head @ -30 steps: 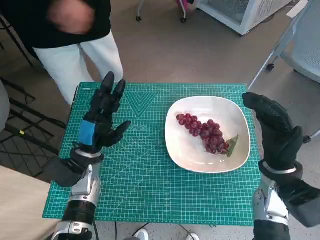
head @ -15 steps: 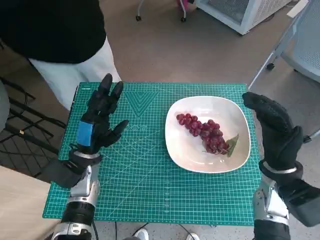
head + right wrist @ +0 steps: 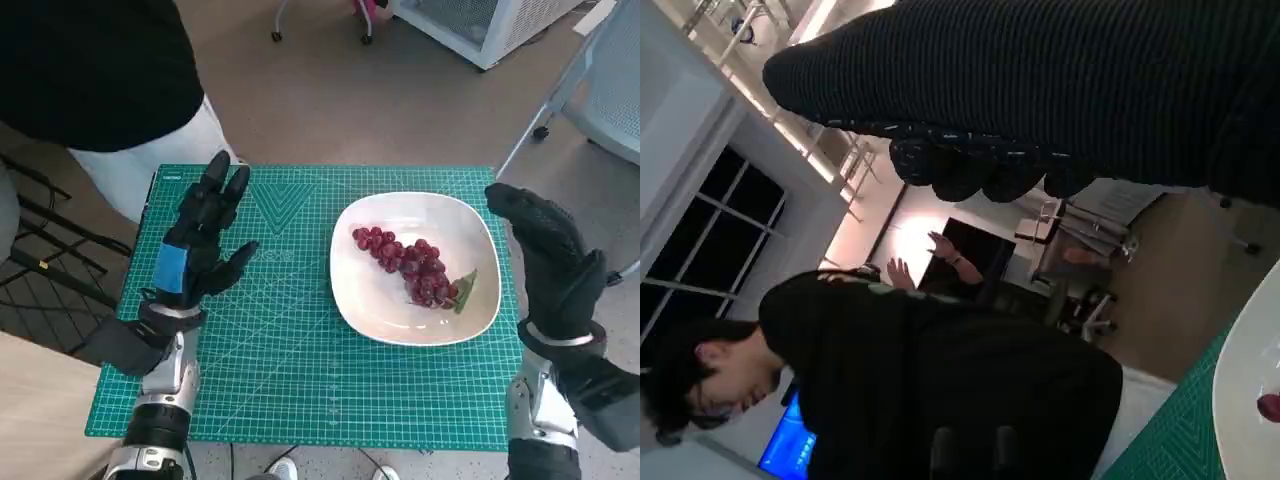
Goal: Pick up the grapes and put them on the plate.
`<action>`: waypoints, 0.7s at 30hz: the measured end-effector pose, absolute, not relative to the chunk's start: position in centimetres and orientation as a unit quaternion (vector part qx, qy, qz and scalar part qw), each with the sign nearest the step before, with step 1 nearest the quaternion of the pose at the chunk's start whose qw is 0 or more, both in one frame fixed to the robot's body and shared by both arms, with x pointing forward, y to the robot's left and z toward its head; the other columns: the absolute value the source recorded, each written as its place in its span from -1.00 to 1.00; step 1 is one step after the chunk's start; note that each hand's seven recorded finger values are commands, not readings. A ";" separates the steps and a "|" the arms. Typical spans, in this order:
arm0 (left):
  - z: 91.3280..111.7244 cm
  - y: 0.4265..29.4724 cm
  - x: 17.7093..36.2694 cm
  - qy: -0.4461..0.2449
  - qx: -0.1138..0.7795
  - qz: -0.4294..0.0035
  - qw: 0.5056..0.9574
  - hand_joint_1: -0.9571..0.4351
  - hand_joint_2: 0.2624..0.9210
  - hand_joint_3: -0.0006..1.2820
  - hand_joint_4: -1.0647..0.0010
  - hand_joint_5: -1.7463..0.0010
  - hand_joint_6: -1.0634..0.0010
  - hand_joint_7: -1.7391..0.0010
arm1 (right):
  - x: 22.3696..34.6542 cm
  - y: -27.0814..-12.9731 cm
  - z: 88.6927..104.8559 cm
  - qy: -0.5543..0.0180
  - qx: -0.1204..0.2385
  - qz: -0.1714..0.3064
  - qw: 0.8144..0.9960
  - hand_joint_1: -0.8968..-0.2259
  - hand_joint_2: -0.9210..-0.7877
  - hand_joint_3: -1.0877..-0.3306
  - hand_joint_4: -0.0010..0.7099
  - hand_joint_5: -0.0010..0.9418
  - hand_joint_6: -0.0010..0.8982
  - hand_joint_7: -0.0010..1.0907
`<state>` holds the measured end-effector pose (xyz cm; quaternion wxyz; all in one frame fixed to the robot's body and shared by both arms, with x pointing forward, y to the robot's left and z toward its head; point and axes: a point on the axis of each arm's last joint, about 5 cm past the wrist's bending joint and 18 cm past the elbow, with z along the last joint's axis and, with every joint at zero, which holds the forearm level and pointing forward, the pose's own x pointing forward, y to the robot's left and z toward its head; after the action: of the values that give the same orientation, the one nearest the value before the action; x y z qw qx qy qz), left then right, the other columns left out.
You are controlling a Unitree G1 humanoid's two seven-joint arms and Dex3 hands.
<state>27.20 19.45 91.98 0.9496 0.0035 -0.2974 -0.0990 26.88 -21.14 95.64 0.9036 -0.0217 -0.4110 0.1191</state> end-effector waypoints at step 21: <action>92.0 19.2 27.1 -0.291 -0.002 -0.124 0.949 -0.26 1.00 -0.66 0.36 0.99 0.43 0.97 | 27.0 -21.1 95.6 -0.410 -0.024 0.125 0.903 -0.02 -1.00 0.01 -0.49 -0.98 -1.00 -0.33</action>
<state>27.06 19.18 91.98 0.9487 -0.0024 -0.2908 -0.1240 27.01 -21.10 95.57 0.9033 -0.0240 -0.4097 0.1248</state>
